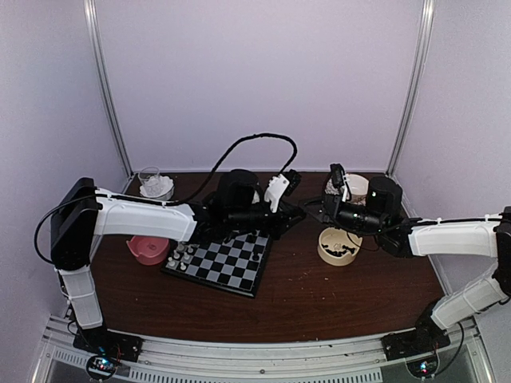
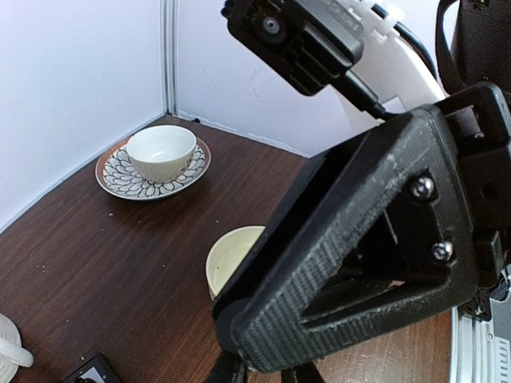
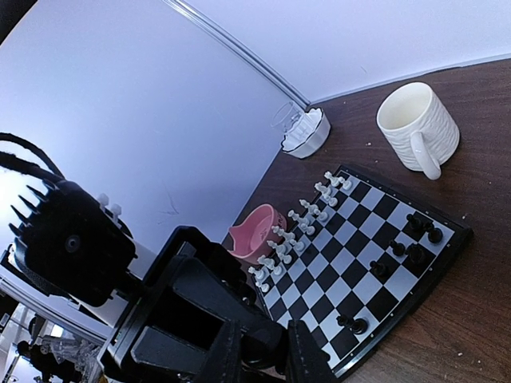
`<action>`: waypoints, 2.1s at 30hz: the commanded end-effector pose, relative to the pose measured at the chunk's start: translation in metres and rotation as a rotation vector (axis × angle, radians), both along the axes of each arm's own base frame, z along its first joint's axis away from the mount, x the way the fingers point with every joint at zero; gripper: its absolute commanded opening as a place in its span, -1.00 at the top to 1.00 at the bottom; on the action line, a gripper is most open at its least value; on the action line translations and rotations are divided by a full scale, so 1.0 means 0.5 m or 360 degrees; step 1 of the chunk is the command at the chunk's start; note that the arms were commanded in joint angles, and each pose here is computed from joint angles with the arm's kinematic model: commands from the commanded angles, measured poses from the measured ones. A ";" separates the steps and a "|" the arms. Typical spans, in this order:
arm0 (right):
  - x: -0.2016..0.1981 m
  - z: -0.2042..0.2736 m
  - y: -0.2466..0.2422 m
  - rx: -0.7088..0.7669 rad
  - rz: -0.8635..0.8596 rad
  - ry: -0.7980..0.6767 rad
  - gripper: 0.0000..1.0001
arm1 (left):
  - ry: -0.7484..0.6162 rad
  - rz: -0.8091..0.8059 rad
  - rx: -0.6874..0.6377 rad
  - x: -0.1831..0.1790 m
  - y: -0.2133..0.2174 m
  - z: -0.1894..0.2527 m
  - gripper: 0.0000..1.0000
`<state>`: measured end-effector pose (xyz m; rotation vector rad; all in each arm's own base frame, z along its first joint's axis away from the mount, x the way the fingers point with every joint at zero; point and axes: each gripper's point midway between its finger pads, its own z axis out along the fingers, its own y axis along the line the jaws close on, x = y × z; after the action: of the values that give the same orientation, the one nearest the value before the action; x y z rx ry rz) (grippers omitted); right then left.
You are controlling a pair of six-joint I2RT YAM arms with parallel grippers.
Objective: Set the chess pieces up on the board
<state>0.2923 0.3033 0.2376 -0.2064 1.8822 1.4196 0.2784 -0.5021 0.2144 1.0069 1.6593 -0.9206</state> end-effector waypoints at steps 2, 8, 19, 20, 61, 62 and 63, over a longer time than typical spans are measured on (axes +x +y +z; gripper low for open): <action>-0.010 0.016 0.008 0.0031 0.0043 -0.0050 0.88 | -0.0047 -0.0035 -0.0046 0.000 -0.018 0.025 0.75; -0.008 0.011 0.002 -0.0007 0.0020 -0.0067 0.75 | -0.0045 -0.0050 -0.0037 -0.003 -0.019 0.026 1.00; -0.008 0.016 -0.040 -0.0183 -0.0126 -0.0210 -0.07 | -0.0005 -0.0055 0.0068 -0.013 -0.003 0.002 1.00; -0.006 0.019 -0.048 -0.0205 -0.0156 -0.0234 -0.21 | 0.0005 -0.0056 0.0088 -0.016 0.001 0.000 1.00; 0.010 0.026 -0.214 -0.0694 -0.0748 -0.0739 -0.99 | -0.0007 0.0136 0.0015 -0.001 0.029 0.118 1.00; 0.010 0.025 -0.212 -0.0691 -0.0741 -0.0738 -0.99 | -0.0009 0.0134 0.0010 0.000 0.027 0.117 1.00; 0.011 0.022 -0.210 -0.0692 -0.0733 -0.0732 -0.99 | -0.0008 0.0135 0.0006 0.002 0.025 0.116 1.00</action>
<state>0.3010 0.1939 0.2469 -0.2378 1.6989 0.5640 0.2766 -0.4753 0.2410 0.9778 1.7922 -0.7942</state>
